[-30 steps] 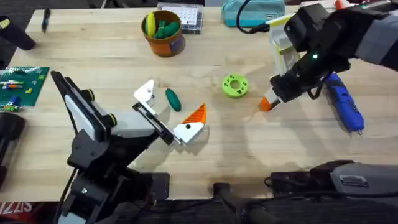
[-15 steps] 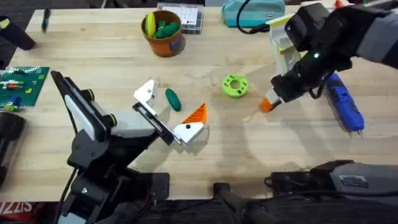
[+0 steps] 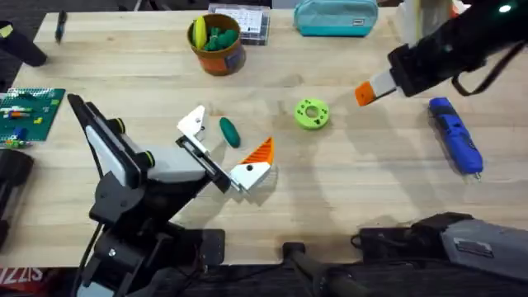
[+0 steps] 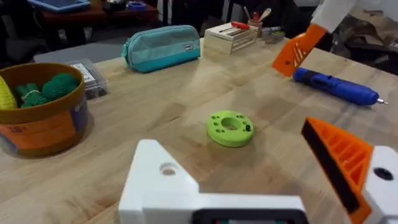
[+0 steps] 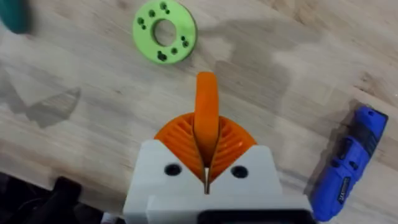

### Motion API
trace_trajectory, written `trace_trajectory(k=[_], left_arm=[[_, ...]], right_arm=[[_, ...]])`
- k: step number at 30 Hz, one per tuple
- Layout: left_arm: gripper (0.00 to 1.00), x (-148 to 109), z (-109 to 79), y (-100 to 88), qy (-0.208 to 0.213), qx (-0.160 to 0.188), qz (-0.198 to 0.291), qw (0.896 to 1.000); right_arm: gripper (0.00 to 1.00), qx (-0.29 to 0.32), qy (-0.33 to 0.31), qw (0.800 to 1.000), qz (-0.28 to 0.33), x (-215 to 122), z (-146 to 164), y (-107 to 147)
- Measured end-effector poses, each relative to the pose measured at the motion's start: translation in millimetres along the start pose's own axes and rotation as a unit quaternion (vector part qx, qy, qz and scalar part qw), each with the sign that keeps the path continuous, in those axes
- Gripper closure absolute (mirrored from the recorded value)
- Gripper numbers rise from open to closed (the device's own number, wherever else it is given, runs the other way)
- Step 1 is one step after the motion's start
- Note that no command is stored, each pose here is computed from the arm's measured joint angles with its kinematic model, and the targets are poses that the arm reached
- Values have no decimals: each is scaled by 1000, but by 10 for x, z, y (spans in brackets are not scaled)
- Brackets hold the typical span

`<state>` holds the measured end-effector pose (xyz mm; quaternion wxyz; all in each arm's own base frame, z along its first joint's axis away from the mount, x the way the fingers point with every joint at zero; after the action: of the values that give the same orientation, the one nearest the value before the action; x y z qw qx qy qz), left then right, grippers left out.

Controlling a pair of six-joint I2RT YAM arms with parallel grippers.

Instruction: Pick up the gripper from the table and insert it into the empty holder that is missing its gripper. Then pick up a screw, insert it into the mounting hole, and use the screwdriver to tighten it. Finally, clean up the table by picking up the vegetable and placing it into the bucket.

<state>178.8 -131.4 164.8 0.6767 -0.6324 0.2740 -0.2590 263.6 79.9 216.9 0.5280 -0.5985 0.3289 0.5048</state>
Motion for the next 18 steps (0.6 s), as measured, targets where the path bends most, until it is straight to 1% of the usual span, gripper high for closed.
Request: trace_trajectory(k=[8,18], left_arm=[[15,0,0,0,0,0,0,1000],[13,0,0,1,0,0,0,1000]], right_arm=[[981,-3,-42,999,-30,-191,139,25],[981,-5,-74,997,-37,-214,236,6]])
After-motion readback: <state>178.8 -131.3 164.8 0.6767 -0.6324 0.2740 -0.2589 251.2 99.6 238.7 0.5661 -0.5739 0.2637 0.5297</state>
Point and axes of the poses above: each hand's point on the last joint's axis, 136 mm out from that joint toward the fingers, its own x axis out along the fingers, its own z axis along the line the jaws close on, y = z × x, the point moved 2 cm from there along -x, back along the fingers, and after that the axes turned 9 degrees about x, right-handed, at the moved point
